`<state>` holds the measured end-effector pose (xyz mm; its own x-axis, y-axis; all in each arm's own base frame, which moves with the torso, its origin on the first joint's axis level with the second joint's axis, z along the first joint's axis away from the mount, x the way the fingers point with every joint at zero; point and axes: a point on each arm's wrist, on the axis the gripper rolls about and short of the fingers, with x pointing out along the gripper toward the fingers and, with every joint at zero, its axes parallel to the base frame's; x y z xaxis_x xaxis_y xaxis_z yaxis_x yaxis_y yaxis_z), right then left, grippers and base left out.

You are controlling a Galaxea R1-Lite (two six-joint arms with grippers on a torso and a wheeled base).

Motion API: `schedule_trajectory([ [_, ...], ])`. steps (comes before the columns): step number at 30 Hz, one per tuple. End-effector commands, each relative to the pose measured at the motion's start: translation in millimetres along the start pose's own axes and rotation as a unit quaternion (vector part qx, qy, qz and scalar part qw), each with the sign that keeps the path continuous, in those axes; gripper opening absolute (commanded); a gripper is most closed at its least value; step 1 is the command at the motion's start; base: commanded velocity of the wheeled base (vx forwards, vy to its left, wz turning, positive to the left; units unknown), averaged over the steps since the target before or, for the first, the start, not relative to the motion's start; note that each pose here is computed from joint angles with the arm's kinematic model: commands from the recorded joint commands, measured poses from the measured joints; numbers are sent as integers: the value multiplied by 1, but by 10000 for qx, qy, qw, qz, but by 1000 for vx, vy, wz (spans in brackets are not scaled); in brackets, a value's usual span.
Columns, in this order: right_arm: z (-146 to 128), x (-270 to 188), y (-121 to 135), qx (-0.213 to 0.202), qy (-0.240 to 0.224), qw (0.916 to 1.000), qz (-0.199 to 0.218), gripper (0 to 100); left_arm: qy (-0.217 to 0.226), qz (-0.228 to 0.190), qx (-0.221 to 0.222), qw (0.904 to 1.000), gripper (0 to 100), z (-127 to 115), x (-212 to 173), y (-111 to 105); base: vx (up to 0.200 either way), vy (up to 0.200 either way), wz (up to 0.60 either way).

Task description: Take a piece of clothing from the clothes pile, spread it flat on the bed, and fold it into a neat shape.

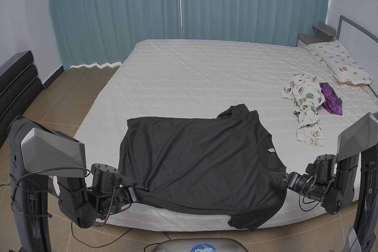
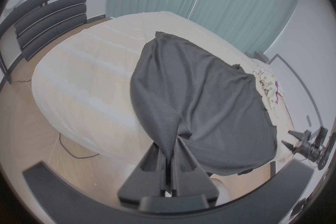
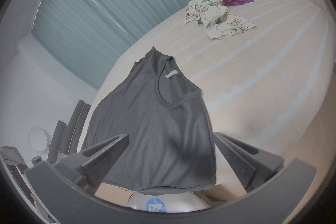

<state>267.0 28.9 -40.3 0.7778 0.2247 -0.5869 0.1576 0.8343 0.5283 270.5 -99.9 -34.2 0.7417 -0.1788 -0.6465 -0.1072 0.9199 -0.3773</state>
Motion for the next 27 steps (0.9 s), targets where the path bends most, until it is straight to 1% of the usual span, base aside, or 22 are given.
schedule_trajectory([
  [1,8,12,-7,41,52,9999,-139,100,-80,-217,-162,9996,0,8,-4,-7,0,0,0],
  [6,14,27,-1,44,305,9995,-109,100,24,-236,-312,9992,0,8,-5,-3,0,0,0],
  [9,19,33,8,-8,363,9993,-54,100,62,-255,-418,9988,0,9,-5,0,0,0,0],
  [12,18,39,15,-64,513,9986,-55,100,72,-255,-432,9987,0,9,-4,1,0,0,0],
  [16,19,46,17,-82,531,9985,-47,100,75,-245,-437,9987,0,9,-4,2,0,0,0],
  [17,21,48,18,-85,506,9987,-58,0,79,-252,-437,9987,0,9,-4,2,0,0,0],
  [23,35,46,15,-53,274,9996,-60,0,94,-205,-459,9987,0,9,-4,5,0,0,0],
  [24,48,49,14,-63,50,10000,-21,0,90,-171,-491,9986,0,9,-4,7,0,0,0],
  [27,65,53,14,-53,-222,9997,81,0,156,-128,-541,9983,0,8,-5,11,0,0,0],
])
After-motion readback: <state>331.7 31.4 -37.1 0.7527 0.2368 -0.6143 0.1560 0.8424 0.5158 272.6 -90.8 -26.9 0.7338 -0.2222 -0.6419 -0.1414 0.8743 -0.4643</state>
